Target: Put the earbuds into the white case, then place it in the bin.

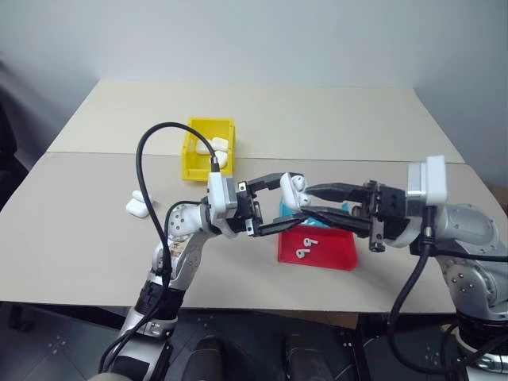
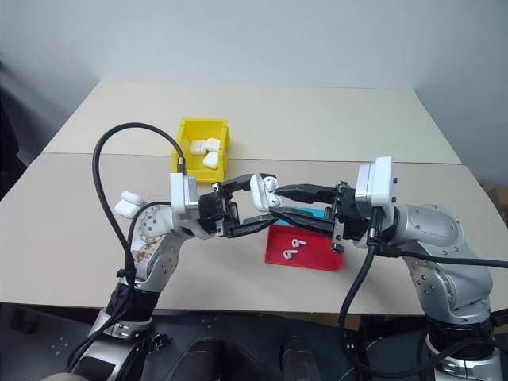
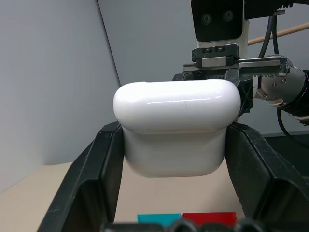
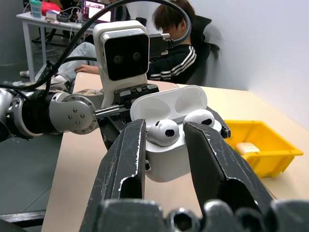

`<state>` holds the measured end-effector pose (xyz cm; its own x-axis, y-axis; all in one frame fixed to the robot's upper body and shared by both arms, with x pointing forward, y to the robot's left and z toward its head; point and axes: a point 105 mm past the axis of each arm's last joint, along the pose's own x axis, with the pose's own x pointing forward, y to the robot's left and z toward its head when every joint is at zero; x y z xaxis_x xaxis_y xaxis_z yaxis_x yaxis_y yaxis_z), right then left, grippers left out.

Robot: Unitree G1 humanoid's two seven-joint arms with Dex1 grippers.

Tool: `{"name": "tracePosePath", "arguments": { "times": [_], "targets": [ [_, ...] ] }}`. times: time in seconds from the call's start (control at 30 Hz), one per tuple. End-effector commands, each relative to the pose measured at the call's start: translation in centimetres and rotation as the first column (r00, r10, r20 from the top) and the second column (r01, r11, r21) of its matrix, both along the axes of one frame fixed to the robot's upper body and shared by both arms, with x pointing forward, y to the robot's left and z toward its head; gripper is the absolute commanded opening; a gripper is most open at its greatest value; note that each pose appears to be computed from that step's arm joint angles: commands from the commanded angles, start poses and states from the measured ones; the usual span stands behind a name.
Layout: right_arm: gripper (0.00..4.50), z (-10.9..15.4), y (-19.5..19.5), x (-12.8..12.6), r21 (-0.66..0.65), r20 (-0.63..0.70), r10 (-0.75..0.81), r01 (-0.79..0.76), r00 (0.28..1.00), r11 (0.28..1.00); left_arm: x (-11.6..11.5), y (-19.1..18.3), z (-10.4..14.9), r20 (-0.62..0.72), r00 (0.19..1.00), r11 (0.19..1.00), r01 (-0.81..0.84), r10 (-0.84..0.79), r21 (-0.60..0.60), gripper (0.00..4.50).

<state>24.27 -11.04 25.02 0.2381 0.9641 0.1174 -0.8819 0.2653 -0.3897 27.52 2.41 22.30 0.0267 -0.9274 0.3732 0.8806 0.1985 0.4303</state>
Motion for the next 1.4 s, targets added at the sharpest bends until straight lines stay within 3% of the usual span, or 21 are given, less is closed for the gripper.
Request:
{"name": "tracePosePath", "arguments": {
  "times": [0.03, 0.2, 0.43, 0.57, 0.73, 0.77, 0.9, 1.4],
  "targets": [
    [1.6, 0.9, -0.2, -0.5, -0.004, 0.07, -0.003, 0.003, 0.998, 1.0, -0.5, -0.1, 0.6, 0.035, 0.999, 1.0, 0.009, -0.008, -0.017, 2.8],
    [1.6, 1.9, -2.1, -0.5, -0.017, 0.118, -0.056, 0.058, 0.991, 0.998, -0.4, 0.1, 0.5, 0.031, 1.0, 1.0, 0.002, -0.002, -0.016, 2.8],
    [1.6, 4.1, -4.1, -2.3, -0.078, 0.211, -0.028, 0.046, 0.977, 0.996, 0.1, 0.4, 0.2, 0.026, 1.0, 1.0, -0.018, 0.018, -0.006, 2.8],
    [1.6, 6.5, -2.3, -1.6, -0.107, 0.223, -0.057, 0.082, 0.973, 0.991, 0.4, 0.3, -0.1, 0.027, 0.999, 1.0, -0.025, 0.025, 0.006, 2.8],
    [1.6, 7.4, 0.6, -0.2, -0.183, 0.146, -0.042, 0.069, 0.988, 0.981, 1.0, -0.2, -0.4, 0.02, 0.999, 0.999, -0.04, 0.04, 0.021, 2.8],
    [1.24, 7.5, 1.1, -0.3, -0.191, 0.135, -0.021, 0.047, 0.991, 0.98, 1.2, -0.3, -0.5, 0.023, 0.999, 0.999, -0.046, 0.046, 0.028, 2.8],
    [0.03, 6.7, 2.7, -0.6, -0.263, 0.099, 0.045, -0.017, 0.994, 0.965, 1.6, -0.5, -0.6, 0.021, 0.998, 0.997, -0.064, 0.063, 0.049, 2.8],
    [0.03, 2.7, 6.1, 0.7, -0.507, 0.16, 0.118, -0.022, 0.98, 0.862, 1.8, -0.8, -0.6, 0.022, 0.996, 0.993, -0.088, 0.087, 0.073, 2.8]
  ]
}}
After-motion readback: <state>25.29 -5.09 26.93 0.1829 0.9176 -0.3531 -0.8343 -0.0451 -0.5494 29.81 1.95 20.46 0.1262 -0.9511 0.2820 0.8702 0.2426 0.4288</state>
